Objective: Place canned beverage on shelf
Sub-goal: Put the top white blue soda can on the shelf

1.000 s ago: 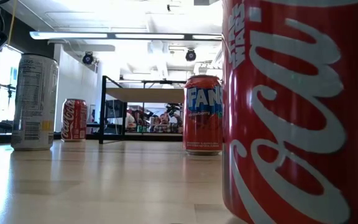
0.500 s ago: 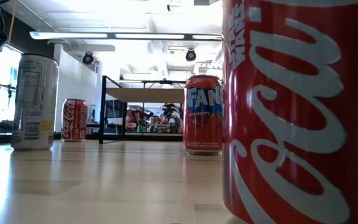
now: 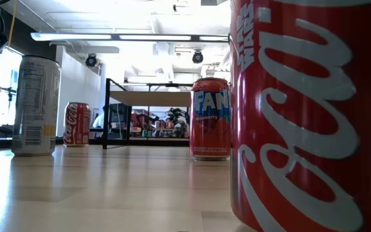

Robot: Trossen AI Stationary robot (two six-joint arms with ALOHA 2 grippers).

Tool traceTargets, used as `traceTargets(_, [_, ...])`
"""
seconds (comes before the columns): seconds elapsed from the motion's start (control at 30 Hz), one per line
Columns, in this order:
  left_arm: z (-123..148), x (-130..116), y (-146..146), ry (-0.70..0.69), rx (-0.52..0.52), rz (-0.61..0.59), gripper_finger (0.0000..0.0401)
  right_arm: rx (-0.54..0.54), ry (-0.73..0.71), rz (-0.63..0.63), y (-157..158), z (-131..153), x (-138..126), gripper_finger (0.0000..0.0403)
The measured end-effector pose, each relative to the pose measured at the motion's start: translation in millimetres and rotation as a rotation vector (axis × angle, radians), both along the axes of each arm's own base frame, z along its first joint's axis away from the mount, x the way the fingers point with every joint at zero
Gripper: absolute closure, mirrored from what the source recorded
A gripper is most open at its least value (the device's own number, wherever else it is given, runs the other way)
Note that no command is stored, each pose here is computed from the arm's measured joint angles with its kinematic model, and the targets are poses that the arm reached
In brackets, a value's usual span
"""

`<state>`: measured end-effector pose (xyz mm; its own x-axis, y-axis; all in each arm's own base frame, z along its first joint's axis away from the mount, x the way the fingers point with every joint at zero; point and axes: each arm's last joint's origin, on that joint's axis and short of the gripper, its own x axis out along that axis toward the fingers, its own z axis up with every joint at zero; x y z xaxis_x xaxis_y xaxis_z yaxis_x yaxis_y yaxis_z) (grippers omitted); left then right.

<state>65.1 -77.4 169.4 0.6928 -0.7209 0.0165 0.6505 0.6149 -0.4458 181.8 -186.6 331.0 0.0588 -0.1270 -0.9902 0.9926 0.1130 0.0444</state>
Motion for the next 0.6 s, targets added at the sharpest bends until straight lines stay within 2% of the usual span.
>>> traceTargets(0.23, [0, 0, 0, 0.000, 0.000, 0.000, 0.0041, 0.069, 0.022, -0.096, -19, -17, 2, 0.0004])
traceTargets(0.6, [0, 0, 0, 0.000, 0.000, 0.000, 0.0041, 0.082, 0.021, -0.197, -38, -18, -22, 0.0004])
